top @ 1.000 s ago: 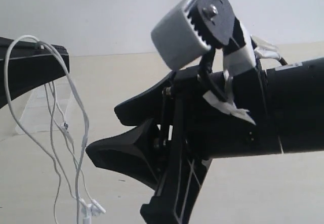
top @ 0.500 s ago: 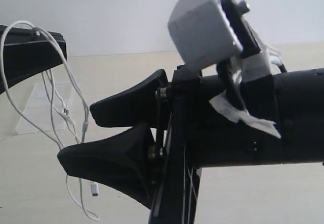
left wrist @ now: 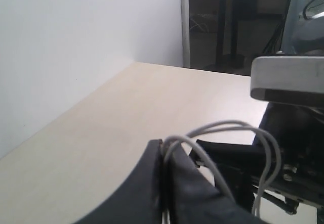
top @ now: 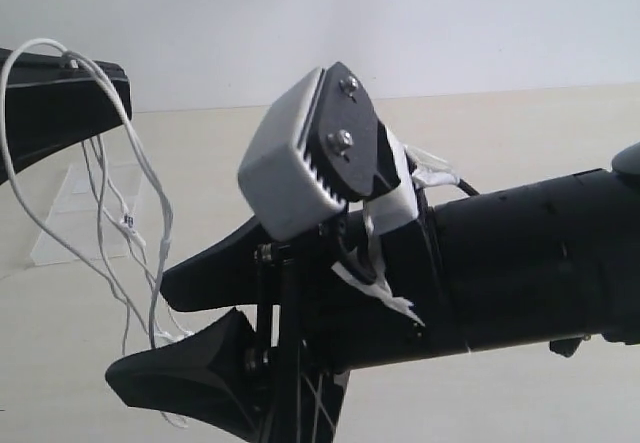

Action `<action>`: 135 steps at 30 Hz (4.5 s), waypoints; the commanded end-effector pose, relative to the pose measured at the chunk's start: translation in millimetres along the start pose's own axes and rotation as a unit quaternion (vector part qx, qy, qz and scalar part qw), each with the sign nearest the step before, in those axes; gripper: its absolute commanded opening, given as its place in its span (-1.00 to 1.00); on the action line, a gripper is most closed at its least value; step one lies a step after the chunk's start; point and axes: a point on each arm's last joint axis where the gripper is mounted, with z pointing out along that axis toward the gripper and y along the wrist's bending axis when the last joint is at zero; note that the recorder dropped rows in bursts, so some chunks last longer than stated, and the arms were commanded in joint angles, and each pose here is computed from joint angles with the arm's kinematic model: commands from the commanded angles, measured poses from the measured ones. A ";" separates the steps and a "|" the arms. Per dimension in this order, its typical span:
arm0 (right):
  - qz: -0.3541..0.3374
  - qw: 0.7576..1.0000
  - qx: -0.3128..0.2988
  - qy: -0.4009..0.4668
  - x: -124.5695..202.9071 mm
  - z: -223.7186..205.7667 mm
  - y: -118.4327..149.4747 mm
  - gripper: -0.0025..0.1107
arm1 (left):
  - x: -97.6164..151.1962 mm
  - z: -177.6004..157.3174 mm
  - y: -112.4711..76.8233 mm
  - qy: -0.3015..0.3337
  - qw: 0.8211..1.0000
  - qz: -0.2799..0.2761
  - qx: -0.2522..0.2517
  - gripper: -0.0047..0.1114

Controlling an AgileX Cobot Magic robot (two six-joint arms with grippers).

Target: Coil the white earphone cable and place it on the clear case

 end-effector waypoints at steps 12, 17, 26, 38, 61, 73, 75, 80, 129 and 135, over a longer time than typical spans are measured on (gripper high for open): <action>0.002 0.998 0.053 0.019 6.2 1.5 -11.8 0.34 | -4.9 -1.8 -1.8 -0.014 1.000 -0.013 0.004 -0.92; 0.000 0.999 0.051 0.014 0.6 4.2 -13.7 0.36 | -4.9 -1.8 -1.8 -0.014 1.000 -0.013 0.004 -0.92; 0.003 0.999 0.037 0.015 -3.7 17.6 -21.1 0.36 | -6.1 -1.9 -3.7 -0.020 0.999 -0.025 0.014 -0.92; 0.010 1.000 0.007 0.015 -5.6 34.4 -27.5 0.25 | -6.2 -1.9 -3.9 -0.021 0.999 -0.026 0.016 -0.92; 0.011 1.000 0.007 0.017 -4.5 35.3 -28.1 -0.10 | -6.2 -1.9 -3.9 -0.021 0.999 -0.026 0.016 -0.92; 0.011 1.000 -0.001 0.014 -5.0 35.3 -26.6 -0.21 | -7.4 -2.0 -4.8 -0.027 0.999 -0.037 0.021 -0.92; 0.009 1.000 -0.001 0.012 -6.6 35.4 -26.8 -0.25 | -7.5 -2.0 -5.3 -0.027 0.999 -0.037 0.024 -0.92; 0.005 1.000 -0.012 0.004 -11.5 35.6 -25.2 -0.34 | -7.6 -2.0 -5.2 -0.028 0.999 -0.038 0.023 -0.92; 0.034 0.999 0.008 0.011 -9.5 36.0 -29.1 -0.96 | -22.2 -34.9 -0.1 -0.082 0.992 -0.027 -0.096 -0.92; 0.034 0.999 0.008 0.011 -9.5 36.0 -29.1 -0.96 | -22.2 -34.9 -0.1 -0.082 0.992 -0.027 -0.096 -0.92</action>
